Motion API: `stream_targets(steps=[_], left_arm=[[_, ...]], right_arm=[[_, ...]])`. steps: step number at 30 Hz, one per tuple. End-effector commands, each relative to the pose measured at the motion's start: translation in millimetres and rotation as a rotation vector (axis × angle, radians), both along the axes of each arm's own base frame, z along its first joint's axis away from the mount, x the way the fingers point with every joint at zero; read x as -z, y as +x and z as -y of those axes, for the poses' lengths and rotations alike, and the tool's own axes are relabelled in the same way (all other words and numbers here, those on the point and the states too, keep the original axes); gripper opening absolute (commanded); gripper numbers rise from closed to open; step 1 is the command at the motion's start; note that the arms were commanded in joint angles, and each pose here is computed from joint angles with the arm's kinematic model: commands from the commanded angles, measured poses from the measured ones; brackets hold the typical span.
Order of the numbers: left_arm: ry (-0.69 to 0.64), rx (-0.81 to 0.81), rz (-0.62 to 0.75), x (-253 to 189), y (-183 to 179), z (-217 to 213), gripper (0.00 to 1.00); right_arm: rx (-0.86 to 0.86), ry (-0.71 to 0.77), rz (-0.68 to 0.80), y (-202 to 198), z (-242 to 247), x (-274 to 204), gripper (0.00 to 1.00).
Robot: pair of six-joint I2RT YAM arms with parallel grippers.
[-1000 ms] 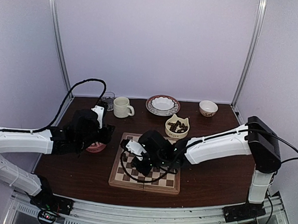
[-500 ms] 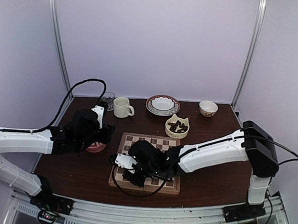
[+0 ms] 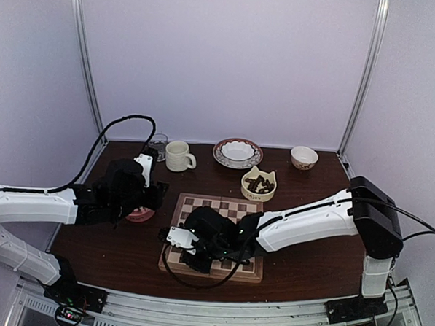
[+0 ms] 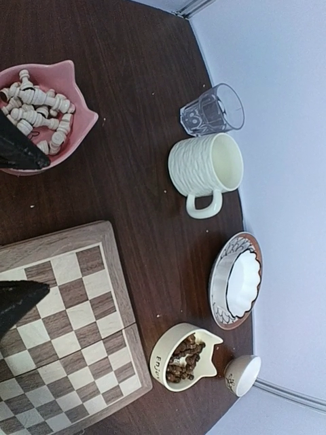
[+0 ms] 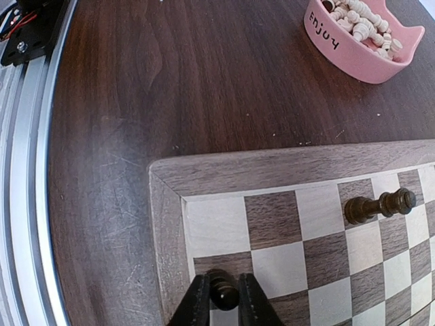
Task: Set up the chess pieces on the board
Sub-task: Place the pawn at a7.
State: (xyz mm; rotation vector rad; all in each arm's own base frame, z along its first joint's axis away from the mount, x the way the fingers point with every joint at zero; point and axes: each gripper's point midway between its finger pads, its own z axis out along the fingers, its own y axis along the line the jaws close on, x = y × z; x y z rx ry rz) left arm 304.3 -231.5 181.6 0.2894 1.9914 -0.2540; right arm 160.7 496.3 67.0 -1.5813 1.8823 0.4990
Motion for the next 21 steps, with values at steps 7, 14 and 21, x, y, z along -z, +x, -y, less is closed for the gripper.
stream_targets(steps=[7,14,21], left_arm=[[-0.034,0.012,0.023,-9.3,1.4,3.9,0.56],[-0.028,0.012,0.021,-7.6,1.6,4.2,0.56],[-0.023,0.011,0.021,-6.9,2.0,4.0,0.56]], right_arm=[[0.001,0.006,0.019,0.9,-3.6,-4.7,0.39],[0.04,0.165,-0.029,-2.3,-1.6,-52.5,0.47],[0.253,0.311,-0.106,56.8,42.9,-87.5,0.44]])
